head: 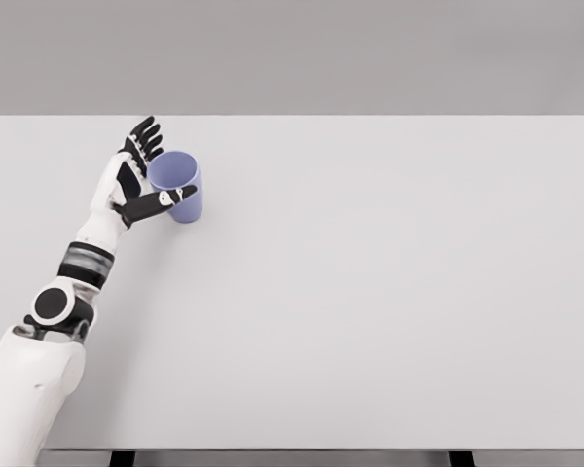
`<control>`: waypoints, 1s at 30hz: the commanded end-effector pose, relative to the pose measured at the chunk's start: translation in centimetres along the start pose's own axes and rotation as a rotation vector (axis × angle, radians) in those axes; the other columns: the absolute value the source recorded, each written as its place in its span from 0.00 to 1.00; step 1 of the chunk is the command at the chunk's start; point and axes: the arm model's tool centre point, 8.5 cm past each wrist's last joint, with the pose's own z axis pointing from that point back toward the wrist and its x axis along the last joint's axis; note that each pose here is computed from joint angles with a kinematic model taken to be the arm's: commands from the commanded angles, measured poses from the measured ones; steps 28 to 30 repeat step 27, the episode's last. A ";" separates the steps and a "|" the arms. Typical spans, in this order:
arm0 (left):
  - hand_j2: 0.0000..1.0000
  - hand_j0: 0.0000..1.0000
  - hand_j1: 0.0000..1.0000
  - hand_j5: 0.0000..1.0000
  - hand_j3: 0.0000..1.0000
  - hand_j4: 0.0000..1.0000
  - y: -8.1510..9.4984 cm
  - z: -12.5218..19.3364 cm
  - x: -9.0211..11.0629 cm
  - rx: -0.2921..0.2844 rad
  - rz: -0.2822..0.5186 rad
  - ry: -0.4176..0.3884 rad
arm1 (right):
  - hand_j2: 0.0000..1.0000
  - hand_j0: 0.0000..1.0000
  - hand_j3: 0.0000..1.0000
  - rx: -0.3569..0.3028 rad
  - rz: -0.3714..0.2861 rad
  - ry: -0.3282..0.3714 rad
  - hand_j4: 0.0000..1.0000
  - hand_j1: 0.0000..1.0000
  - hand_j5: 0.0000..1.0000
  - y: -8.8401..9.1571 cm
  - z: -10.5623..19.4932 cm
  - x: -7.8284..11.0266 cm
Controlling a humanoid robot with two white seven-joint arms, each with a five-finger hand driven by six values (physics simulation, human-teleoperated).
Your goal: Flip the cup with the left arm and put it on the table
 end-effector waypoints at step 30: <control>1.00 1.00 1.00 1.00 1.00 1.00 15.2 5.6 8.4 -0.051 -0.561 0.015 | 1.00 1.00 1.00 0.000 0.000 0.000 1.00 1.00 1.00 0.0 0.0 0.0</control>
